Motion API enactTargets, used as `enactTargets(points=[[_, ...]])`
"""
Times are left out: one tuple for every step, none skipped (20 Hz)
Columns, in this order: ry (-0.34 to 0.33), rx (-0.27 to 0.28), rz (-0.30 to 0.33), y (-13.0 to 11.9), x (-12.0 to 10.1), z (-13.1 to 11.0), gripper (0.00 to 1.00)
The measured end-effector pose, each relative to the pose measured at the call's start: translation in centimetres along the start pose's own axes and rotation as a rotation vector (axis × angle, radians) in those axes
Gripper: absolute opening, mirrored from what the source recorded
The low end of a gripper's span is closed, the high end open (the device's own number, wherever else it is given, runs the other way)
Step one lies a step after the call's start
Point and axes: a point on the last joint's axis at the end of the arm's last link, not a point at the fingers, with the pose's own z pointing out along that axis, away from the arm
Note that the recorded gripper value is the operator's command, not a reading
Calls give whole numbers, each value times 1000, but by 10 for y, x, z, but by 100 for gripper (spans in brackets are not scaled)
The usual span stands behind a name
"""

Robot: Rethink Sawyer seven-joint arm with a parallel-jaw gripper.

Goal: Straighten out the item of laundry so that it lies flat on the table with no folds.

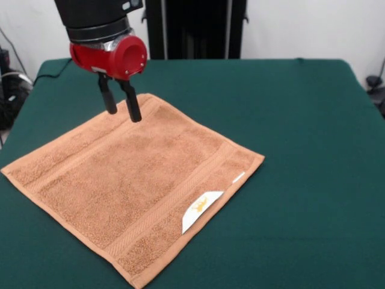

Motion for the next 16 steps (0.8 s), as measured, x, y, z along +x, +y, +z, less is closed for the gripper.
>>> enactTargets(points=[[1, 1, 9, -1, 1, 0, 100], [1, 4, 18, -2, 1, 0, 100], [2, 6, 26, -3, 1, 0, 100], [0, 9, 37, -5, 1, 0, 100], [-1, 14, 45, -7, 1, -1, 100], [-3, 19, 53, -10, 0, -2, 100], [-5, 22, 57, -11, 0, -2, 100], [-8, 30, 65, -16, -1, -4, 100], [-10, 34, 68, -18, -1, -4, 100], [-14, 42, 74, -22, -2, -6, 100], [-18, 48, 79, -27, -4, -8, 100], [-22, 54, 86, -30, -4, -10, 100], [-25, 59, 92, -33, -5, -12, 100], [-26, 61, 94, -34, -5, -13, 100], [-27, 62, 96, -35, -5, -13, 100], [-29, 69, 107, -39, -5, -15, 100]])
